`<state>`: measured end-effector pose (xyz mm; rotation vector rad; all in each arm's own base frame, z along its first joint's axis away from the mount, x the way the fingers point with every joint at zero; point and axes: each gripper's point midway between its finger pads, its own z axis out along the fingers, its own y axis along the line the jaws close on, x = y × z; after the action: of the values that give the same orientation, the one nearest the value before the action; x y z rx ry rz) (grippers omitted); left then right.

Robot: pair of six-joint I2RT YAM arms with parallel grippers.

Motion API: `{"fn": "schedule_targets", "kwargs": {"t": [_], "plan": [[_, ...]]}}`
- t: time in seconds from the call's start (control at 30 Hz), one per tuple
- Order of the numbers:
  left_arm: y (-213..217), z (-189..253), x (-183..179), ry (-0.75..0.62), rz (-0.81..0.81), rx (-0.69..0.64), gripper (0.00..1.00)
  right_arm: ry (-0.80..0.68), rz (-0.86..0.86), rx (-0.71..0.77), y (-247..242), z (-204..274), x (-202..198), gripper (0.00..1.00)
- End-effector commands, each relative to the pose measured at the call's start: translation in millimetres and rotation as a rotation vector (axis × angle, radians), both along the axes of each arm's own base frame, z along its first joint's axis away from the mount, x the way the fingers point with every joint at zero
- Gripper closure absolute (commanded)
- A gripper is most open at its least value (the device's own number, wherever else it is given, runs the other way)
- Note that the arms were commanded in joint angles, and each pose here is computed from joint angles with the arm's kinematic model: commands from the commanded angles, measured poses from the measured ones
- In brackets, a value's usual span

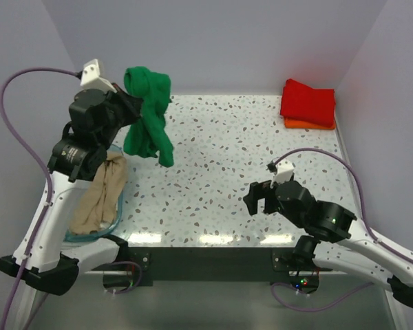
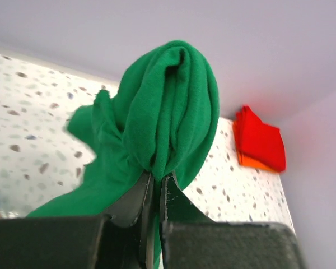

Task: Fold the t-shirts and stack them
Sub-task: Move the tshirt to the center of the board

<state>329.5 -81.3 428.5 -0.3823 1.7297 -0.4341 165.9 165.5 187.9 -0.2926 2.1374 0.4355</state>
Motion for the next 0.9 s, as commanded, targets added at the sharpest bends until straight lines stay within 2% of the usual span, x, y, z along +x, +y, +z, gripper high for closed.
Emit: {"fn": "schedule_targets", "kwargs": {"t": [0.0, 0.07, 0.17, 0.2, 0.3, 0.33, 0.4, 0.5, 0.53, 0.57, 0.63, 0.73, 0.87], "plan": [[-41.9, 11.2, 1.6, -0.081, -0.032, -0.037, 1.00, -0.064, -0.060, 0.068, -8.3, 29.8, 5.4, 0.01], [-76.6, -3.8, -1.4, -0.053, -0.091, -0.021, 1.00, -0.079, -0.084, 0.077, -12.7, 33.8, 7.2, 0.01], [-99.1, -45.1, 11.9, 0.020, -0.105, -0.013, 1.00, -0.097, -0.115, 0.079, -17.4, 37.9, 10.5, 0.01], [-103.0, -70.0, 15.5, 0.061, -0.111, 0.006, 0.96, -0.096, -0.122, 0.077, -16.6, 37.9, 12.1, 0.01], [-126.5, -113.2, 37.5, 0.159, -0.181, 0.065, 0.77, -0.099, -0.149, 0.057, -14.3, 33.3, 18.7, 0.01], [-126.3, -133.5, 41.1, 0.230, -0.182, 0.099, 0.55, -0.100, -0.156, 0.060, -11.3, 33.1, 21.5, 0.01], [-133.1, -165.3, 52.5, 0.319, -0.208, 0.125, 0.40, -0.088, -0.162, 0.039, -4.4, 26.0, 26.4, 0.01], [-133.5, -188.8, 43.3, 0.339, -0.229, 0.109, 0.31, -0.070, -0.170, 0.025, 2.4, 14.7, 30.4, 0.01], [-131.0, -183.5, 39.6, 0.315, -0.224, 0.084, 0.30, -0.058, -0.169, 0.016, 6.0, 8.2, 31.5, 0.01], [-125.4, -203.7, 31.6, 0.353, -0.214, 0.094, 0.31, -0.050, -0.166, 0.015, 9.3, 3.7, 32.5, 0.01], [-120.9, -214.6, 19.8, 0.369, -0.211, 0.073, 0.34, -0.033, -0.150, 0.023, 22.0, -7.5, 35.3, 0.01], [-115.5, -269.6, -13.4, 0.468, -0.233, 0.065, 0.47, -0.019, -0.154, 0.010, 36.0, -21.2, 44.2, 0.01], [-128.9, -310.7, -41.9, 0.520, -0.306, 0.024, 0.56, 0.027, -0.134, 0.007, 58.9, -41.4, 58.4, 0.04]]}}
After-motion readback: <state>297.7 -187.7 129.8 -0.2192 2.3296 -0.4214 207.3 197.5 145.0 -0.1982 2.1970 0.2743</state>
